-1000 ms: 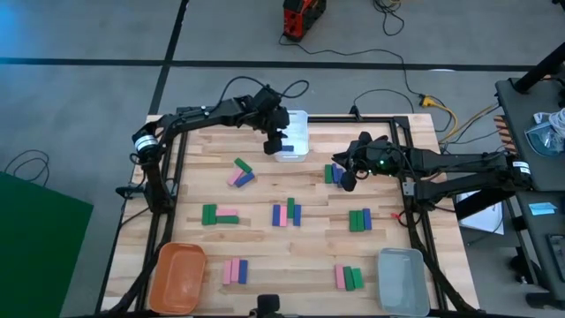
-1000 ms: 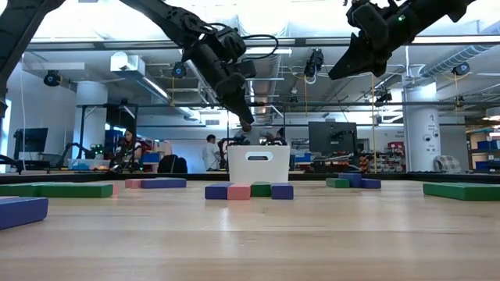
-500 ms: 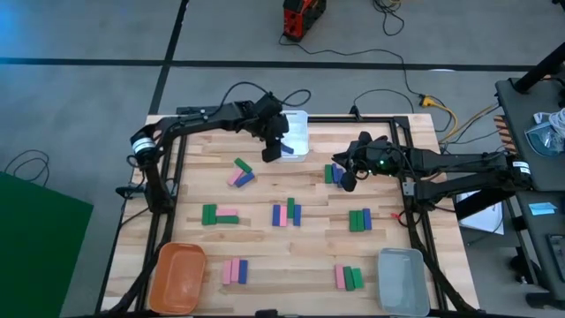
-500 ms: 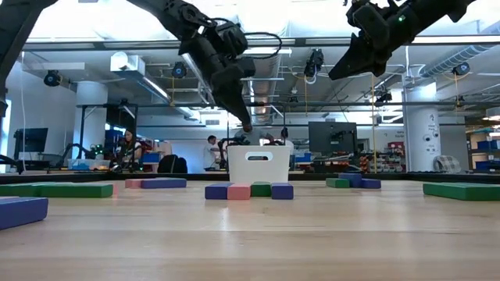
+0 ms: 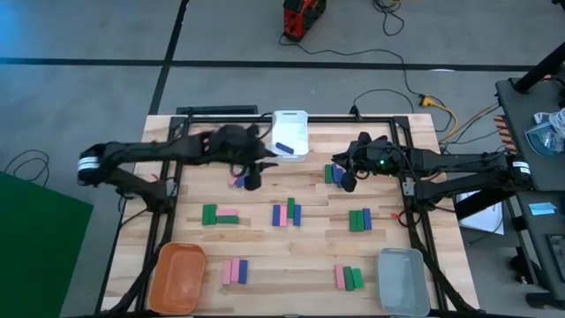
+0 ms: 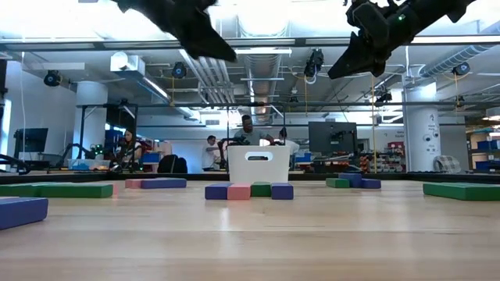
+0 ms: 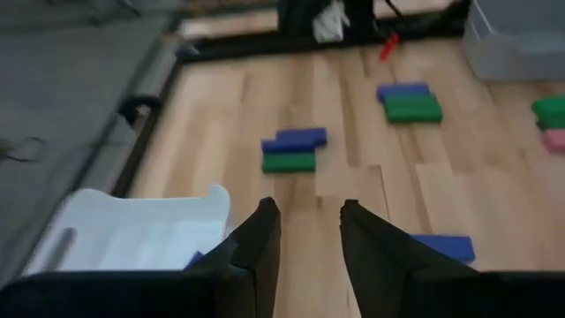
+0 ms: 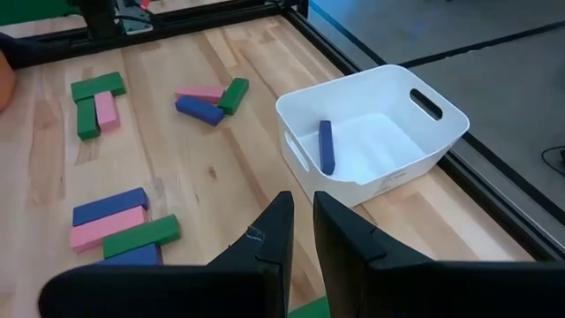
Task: Sort blocks
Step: Put the green block into the gray bin
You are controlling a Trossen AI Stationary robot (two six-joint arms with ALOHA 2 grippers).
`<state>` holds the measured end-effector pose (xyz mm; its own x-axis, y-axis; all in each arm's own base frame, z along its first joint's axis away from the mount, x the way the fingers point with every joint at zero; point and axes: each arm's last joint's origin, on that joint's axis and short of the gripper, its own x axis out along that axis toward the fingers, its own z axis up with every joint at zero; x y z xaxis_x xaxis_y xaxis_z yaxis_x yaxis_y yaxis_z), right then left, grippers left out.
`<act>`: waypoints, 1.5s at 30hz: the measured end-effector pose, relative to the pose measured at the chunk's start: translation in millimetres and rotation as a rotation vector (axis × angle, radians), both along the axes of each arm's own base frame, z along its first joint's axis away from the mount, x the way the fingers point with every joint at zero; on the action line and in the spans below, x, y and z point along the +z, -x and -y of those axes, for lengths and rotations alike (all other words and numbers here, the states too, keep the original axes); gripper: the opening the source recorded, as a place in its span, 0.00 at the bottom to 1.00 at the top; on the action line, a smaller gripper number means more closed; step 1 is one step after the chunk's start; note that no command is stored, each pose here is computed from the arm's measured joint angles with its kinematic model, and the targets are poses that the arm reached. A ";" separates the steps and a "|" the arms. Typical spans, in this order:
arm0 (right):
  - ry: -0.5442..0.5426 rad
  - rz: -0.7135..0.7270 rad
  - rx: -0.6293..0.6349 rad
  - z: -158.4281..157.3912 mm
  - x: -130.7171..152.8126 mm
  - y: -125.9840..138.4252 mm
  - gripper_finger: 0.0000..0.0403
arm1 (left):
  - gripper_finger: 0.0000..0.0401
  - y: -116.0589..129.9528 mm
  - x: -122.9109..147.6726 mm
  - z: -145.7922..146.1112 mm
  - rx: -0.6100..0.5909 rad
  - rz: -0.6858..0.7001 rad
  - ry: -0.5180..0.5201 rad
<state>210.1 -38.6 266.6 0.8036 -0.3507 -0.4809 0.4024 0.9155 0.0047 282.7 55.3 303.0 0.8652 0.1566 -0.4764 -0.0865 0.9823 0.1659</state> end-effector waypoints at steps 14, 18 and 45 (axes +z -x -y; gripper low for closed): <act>0.012 0.036 0.020 -1.0 3.5 -2.1 0.10 | 0.24 66.1 4.7 58.5 0.005 0.324 -0.017; 0.013 0.045 0.032 -2.8 6.2 -7.7 0.10 | 0.24 81.1 5.2 65.0 0.040 0.355 -0.062; 0.161 -0.277 0.342 -56.3 3.3 -138.9 0.43 | 0.24 135.7 -16.2 63.8 0.077 0.414 -0.080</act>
<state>349.0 17.8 270.0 0.7348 -0.1760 -0.6550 0.0434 0.9760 -0.2135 147.0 -8.4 286.8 0.9652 0.2505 -0.0748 -0.2343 0.9559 0.1771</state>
